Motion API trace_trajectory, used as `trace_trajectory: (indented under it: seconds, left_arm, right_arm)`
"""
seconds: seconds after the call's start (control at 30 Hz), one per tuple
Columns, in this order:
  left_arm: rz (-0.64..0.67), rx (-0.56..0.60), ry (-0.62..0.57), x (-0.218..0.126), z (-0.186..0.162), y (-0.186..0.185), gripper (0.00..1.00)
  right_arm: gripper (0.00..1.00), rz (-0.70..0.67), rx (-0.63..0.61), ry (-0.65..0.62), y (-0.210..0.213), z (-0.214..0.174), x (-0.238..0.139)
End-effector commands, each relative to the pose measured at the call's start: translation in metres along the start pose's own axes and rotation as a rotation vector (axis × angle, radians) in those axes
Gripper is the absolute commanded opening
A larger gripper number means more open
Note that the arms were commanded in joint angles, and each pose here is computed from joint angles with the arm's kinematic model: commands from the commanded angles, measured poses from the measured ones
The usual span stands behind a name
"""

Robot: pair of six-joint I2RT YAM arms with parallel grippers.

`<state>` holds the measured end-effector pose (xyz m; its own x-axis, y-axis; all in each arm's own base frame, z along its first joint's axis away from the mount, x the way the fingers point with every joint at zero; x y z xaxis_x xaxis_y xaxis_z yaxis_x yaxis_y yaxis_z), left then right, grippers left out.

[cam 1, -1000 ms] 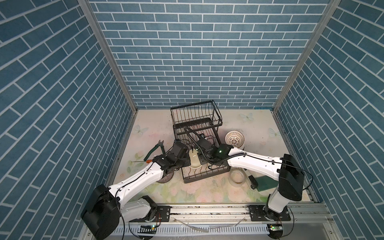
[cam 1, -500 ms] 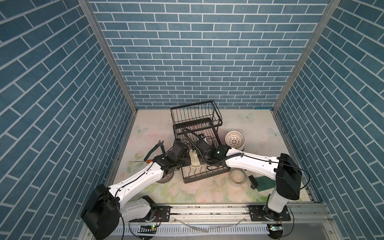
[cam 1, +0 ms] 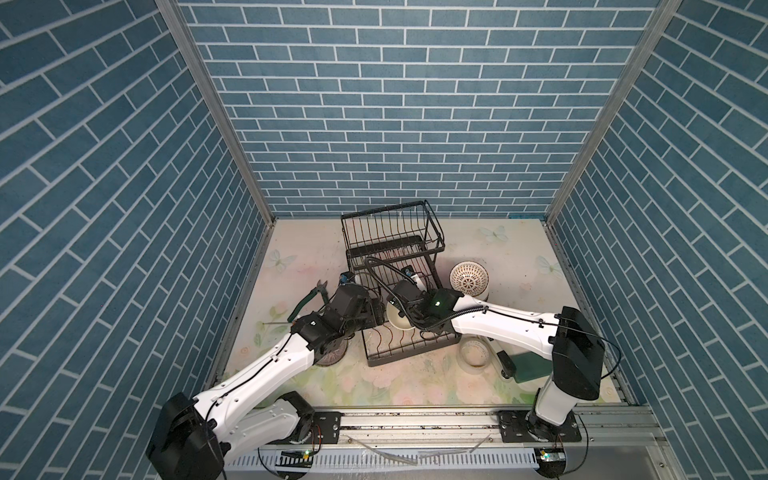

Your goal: Load the bowls into the dish rack

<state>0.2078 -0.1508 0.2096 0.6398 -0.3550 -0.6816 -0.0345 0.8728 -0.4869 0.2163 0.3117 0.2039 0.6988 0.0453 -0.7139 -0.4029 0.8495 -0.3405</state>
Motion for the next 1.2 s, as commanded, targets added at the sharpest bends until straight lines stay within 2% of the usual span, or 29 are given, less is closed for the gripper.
trace_trajectory:
  seconds: [0.0,0.07,0.63,1.17]
  left_arm:
    - [0.022,0.007,-0.035,-0.011,0.006,0.002,0.95]
    - [0.032,0.011,-0.051,-0.017,0.007,0.005,1.0]
    - [0.046,-0.055,-0.119,-0.045,0.02,0.032,1.0]
    - [0.046,-0.072,-0.137,-0.049,0.023,0.04,1.0]
  right_arm:
    - [0.0,-0.126,-0.015,-0.078,-0.022,0.009,-0.013]
    - [0.0,-0.167,-0.039,-0.09,-0.024,0.009,-0.012]
    - [0.0,-0.428,-0.272,-0.135,-0.008,0.014,0.017]
    - [0.0,-0.577,-0.458,-0.145,0.008,0.022,0.039]
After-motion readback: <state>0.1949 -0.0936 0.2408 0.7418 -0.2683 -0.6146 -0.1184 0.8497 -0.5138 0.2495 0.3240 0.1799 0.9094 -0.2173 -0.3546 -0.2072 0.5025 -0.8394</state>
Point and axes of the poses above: each gripper's point midway between its finger pads, its own x axis out along the fingers, its own y axis along the line the jaws close on, z = x × y, the point moved 8 cm from there along -x, back along the fingers, and after that the axes turned 4 degrees about -x, right-handed, at the moved point
